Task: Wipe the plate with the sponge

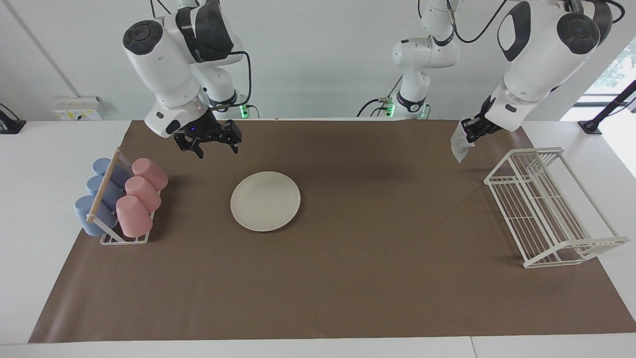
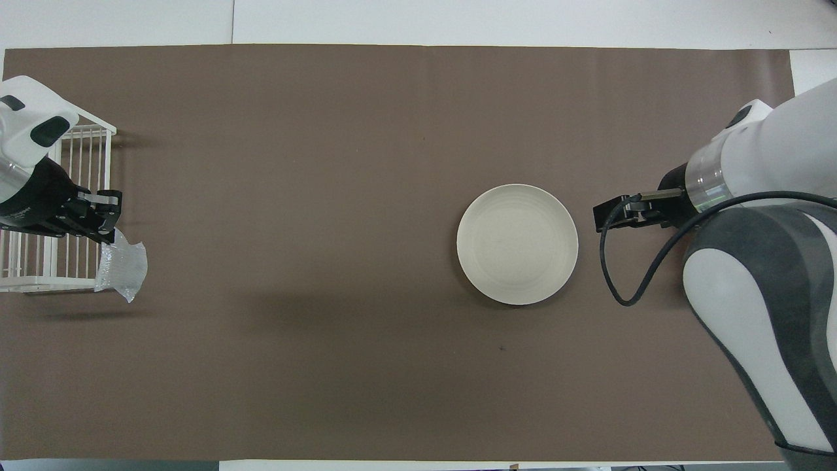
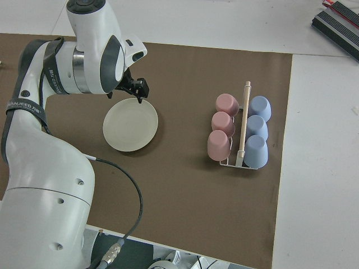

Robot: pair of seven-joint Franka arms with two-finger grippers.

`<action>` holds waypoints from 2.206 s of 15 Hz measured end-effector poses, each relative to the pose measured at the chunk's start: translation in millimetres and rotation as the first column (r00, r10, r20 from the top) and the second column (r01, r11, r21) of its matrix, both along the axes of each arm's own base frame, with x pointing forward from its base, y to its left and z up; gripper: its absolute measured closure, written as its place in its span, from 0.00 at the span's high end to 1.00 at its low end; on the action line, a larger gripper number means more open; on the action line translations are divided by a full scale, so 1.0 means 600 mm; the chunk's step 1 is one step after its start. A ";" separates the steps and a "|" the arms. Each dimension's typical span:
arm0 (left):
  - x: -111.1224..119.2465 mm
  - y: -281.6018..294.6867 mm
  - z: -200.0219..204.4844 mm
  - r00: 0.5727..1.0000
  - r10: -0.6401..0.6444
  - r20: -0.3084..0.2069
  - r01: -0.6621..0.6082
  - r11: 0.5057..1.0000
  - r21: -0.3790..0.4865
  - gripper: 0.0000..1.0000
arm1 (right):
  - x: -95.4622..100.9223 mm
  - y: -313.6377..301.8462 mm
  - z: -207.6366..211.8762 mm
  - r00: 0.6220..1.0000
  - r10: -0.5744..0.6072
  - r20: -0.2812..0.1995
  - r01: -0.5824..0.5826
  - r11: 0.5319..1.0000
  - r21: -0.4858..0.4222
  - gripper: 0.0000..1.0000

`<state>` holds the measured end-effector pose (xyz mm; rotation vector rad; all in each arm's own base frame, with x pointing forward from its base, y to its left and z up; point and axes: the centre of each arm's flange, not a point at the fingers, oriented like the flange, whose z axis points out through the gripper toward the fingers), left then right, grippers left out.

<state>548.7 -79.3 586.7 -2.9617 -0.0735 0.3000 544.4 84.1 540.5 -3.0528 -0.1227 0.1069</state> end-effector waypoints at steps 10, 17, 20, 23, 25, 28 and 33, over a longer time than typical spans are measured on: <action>0.078 0.020 -0.037 0.981 -0.190 0.041 0.113 0.728 0.676 0.02 | 0.013 -0.053 0.055 0.995 -0.021 -0.096 0.017 0.999 -0.042 1.00; 0.119 0.058 -0.241 0.973 -0.223 0.051 0.097 0.604 0.791 0.02 | 0.011 -0.061 0.058 0.996 -0.029 -0.090 0.026 0.999 -0.041 1.00; 0.121 0.058 -0.286 0.974 -0.213 0.072 0.074 0.605 0.793 0.02 | 0.003 -0.065 0.081 0.998 -0.033 -0.056 0.030 0.999 -0.038 1.00; 0.124 0.068 -0.290 0.974 -0.195 0.117 0.029 0.614 0.789 0.02 | -0.004 -0.094 0.101 0.997 -0.064 -0.035 0.063 0.997 -0.037 1.00; 0.122 0.073 -0.299 0.974 -0.189 0.127 0.017 0.618 0.786 0.02 | -0.005 -0.123 0.104 0.995 -0.095 -0.030 0.094 0.995 -0.036 1.00; 0.121 0.070 -0.304 0.973 -0.190 0.130 0.017 0.622 0.783 0.02 | 0.002 -0.155 0.109 0.995 -0.095 0.008 0.095 0.995 -0.032 1.00; 0.120 0.065 -0.306 0.973 -0.184 0.142 0.005 0.626 0.779 0.02 | 0.008 -0.214 0.114 0.995 -0.081 0.055 0.082 0.996 -0.027 1.00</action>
